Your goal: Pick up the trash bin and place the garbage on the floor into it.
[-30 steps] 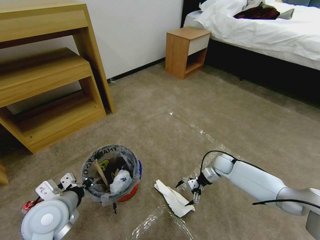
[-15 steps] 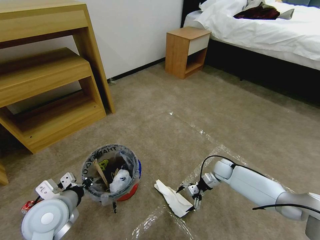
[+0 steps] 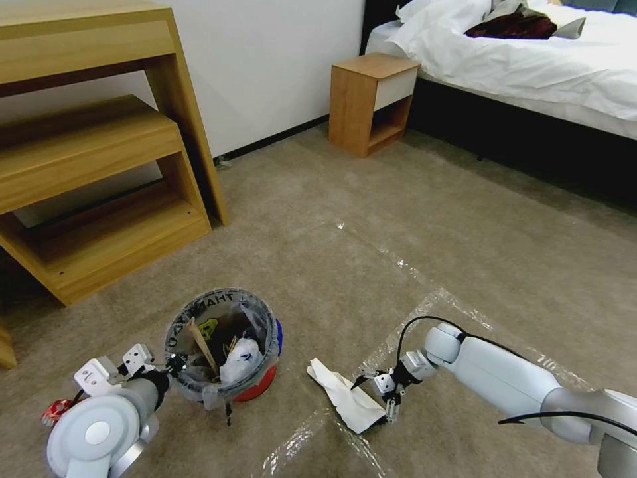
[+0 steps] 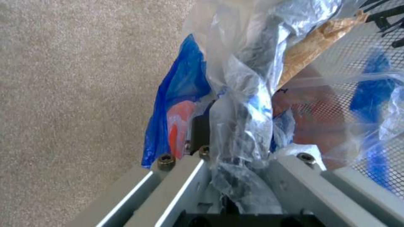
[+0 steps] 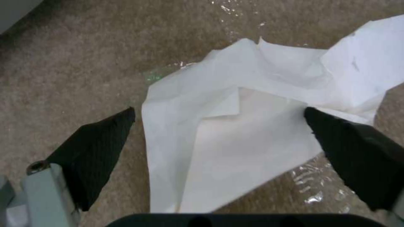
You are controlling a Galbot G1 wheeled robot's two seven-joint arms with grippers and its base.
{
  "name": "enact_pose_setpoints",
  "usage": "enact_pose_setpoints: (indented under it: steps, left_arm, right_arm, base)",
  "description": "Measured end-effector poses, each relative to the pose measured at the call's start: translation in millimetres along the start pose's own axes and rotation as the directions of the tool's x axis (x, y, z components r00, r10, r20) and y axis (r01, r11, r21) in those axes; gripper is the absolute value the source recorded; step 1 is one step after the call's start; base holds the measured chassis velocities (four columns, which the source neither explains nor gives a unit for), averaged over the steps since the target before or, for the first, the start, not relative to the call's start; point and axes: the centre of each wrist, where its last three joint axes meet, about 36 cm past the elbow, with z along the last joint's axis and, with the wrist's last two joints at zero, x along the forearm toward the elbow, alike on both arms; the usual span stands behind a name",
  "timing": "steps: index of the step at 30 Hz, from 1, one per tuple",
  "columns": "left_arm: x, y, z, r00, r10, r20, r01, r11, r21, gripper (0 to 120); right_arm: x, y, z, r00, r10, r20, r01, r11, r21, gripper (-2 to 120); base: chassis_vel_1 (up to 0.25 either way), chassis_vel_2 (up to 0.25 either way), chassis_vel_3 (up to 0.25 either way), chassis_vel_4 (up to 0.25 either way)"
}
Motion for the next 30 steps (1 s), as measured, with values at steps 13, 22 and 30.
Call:
enact_pose_setpoints:
  steps: [13,22,30]
  left_arm:
    - [-1.2,-1.6,0.4,1.0,0.005,-0.002,-0.005,1.0,-0.001,0]
    - [-1.6,-1.6,0.4,1.0,0.004,-0.003,-0.004,1.0,-0.003,0]
    - [-5.9,-1.0,4.0,1.0,-0.006,-0.006,0.006,1.0,-0.004,0]
  right_arm:
    - [-6,6,2,1.0,0.002,0.009,-0.002,1.0,-0.004,100]
    - [-3,6,6,1.0,0.011,0.004,-0.011,1.0,-0.009,100]
    - [-2,10,11,1.0,0.017,0.002,-0.017,1.0,-0.014,100]
  base:
    - [0.0,0.0,0.0,0.0]
    - [0.0,0.0,0.0,0.0]
    - [0.0,0.0,0.0,0.0]
